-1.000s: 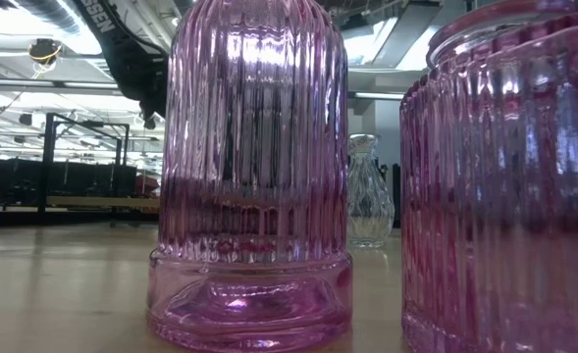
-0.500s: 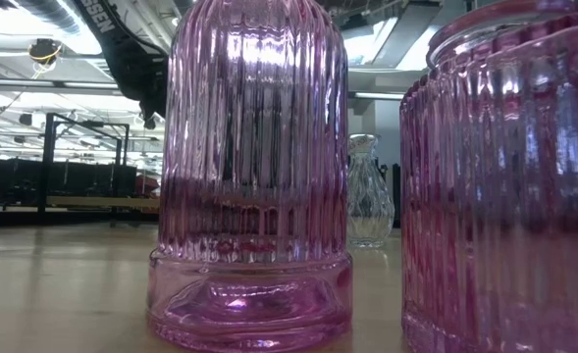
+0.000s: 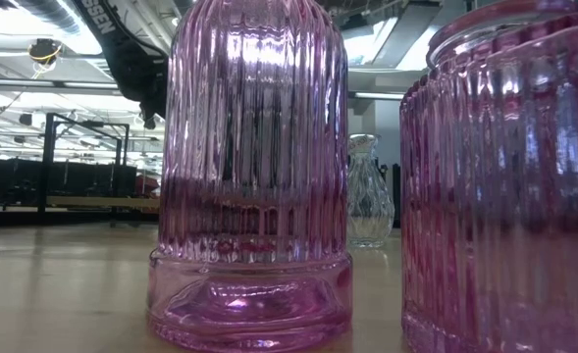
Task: Sort vases onto shelf
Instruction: Put the top green vase on the shelf aligned with the other green vase, then put the bottom left transparent vase on the shelf
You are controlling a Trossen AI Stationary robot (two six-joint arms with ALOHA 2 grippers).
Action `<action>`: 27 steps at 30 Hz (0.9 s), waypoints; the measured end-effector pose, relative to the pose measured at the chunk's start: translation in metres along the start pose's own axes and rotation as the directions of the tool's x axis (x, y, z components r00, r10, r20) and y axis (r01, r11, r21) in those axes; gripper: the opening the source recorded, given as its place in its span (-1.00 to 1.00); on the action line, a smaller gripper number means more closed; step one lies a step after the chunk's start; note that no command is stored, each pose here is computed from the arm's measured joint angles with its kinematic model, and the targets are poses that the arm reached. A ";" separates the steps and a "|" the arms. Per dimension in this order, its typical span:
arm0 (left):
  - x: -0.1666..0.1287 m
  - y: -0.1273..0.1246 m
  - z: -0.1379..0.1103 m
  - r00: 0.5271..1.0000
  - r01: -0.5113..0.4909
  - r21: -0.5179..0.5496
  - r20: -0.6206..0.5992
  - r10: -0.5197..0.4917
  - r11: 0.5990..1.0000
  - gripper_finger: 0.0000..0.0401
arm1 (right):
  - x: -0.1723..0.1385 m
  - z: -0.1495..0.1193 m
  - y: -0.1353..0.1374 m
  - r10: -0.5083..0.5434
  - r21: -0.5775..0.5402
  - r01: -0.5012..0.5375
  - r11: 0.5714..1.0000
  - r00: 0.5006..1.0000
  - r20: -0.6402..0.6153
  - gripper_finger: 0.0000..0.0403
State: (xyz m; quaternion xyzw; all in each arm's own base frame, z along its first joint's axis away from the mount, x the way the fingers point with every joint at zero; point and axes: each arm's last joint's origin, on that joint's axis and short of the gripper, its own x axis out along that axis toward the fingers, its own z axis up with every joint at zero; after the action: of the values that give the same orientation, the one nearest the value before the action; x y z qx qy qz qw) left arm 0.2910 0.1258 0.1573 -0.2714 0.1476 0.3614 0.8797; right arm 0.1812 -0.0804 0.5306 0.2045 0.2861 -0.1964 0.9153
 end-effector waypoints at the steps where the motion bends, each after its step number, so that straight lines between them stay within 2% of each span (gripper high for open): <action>1: 0.000 0.001 0.000 1.000 -0.002 -0.001 0.001 0.002 1.000 -1.00 | 0.000 0.000 0.000 0.000 0.000 0.000 1.000 1.000 0.000 -0.33; 10: -0.001 -0.002 -0.001 1.000 0.000 0.003 0.001 0.000 1.000 -1.00 | 0.000 0.000 0.000 0.008 0.000 -0.008 1.000 1.000 -0.002 -0.33; 17: -0.012 -0.016 -0.008 1.000 -0.024 0.031 -0.004 0.025 0.999 -1.00 | 0.000 0.000 0.001 0.026 -0.002 -0.026 1.000 1.000 -0.010 -0.33; 22: -0.041 -0.035 -0.004 1.000 -0.018 0.073 0.011 0.017 0.997 -1.00 | 0.000 -0.001 0.001 0.025 -0.013 -0.025 1.000 1.000 -0.010 -0.33; 25: -0.073 -0.049 0.009 0.997 0.020 0.078 0.075 -0.026 0.997 -1.00 | 0.000 -0.001 0.000 0.023 -0.040 -0.024 0.999 1.000 -0.018 -0.33; 27: -0.099 -0.059 0.019 0.988 0.076 0.103 0.127 -0.089 0.992 -1.00 | 0.000 -0.001 0.000 0.023 -0.057 -0.024 0.998 1.000 -0.018 -0.33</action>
State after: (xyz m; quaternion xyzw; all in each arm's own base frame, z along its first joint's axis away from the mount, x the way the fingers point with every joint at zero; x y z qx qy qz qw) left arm 0.2652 0.0473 0.2400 -0.2095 0.0957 0.3339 0.9140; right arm 0.1809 -0.0794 0.5297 0.1831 0.2973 -0.1755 0.9205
